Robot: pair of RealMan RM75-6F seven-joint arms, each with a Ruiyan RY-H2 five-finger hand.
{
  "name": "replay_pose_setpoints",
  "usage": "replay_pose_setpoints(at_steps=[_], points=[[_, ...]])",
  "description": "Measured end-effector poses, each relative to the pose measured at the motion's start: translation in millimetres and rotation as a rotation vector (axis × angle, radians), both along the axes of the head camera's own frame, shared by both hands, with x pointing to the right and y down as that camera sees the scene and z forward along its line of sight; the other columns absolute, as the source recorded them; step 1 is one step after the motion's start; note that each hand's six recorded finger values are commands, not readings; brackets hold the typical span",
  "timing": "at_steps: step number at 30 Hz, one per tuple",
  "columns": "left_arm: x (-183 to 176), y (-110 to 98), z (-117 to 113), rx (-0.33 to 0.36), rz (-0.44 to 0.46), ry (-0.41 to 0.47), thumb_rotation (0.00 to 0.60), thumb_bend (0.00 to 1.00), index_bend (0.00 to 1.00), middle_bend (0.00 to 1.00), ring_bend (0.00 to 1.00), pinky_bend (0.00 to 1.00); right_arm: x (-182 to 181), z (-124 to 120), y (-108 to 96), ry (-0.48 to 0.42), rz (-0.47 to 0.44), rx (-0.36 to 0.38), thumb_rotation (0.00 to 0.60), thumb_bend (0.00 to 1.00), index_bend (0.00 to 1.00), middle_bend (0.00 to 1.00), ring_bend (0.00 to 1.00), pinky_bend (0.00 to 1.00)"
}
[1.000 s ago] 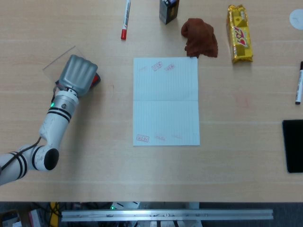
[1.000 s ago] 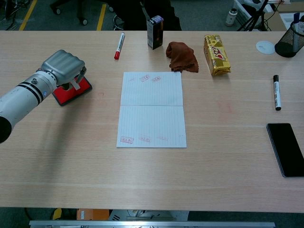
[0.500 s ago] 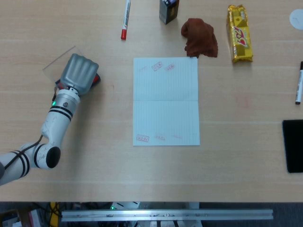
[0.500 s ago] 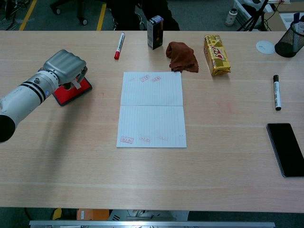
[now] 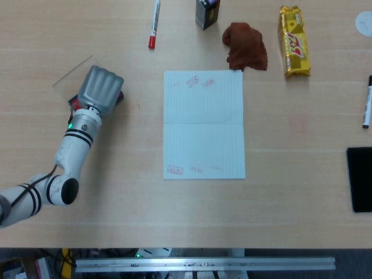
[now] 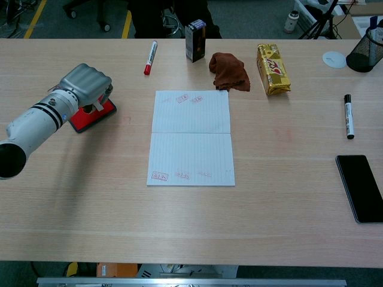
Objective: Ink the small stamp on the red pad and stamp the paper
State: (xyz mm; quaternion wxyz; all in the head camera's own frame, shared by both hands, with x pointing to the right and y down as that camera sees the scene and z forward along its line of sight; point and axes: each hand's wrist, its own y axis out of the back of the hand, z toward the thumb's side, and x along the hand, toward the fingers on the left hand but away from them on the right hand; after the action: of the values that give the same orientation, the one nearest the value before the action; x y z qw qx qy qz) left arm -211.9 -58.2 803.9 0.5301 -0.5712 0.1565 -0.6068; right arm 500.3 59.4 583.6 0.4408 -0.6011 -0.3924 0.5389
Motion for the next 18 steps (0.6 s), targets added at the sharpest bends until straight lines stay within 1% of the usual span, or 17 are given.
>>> replay_pose_setpoints(at_steps=[18], points=[[8.0, -4.2, -0.5, -0.001, 0.025, -0.066, 0.6, 0.28, 0.58, 1.0, 1.0, 1.0, 3.4, -0.7, 1.9, 0.002, 0.01, 0.002, 0.6, 0.19, 0.07, 0.18, 0.09, 0.16]])
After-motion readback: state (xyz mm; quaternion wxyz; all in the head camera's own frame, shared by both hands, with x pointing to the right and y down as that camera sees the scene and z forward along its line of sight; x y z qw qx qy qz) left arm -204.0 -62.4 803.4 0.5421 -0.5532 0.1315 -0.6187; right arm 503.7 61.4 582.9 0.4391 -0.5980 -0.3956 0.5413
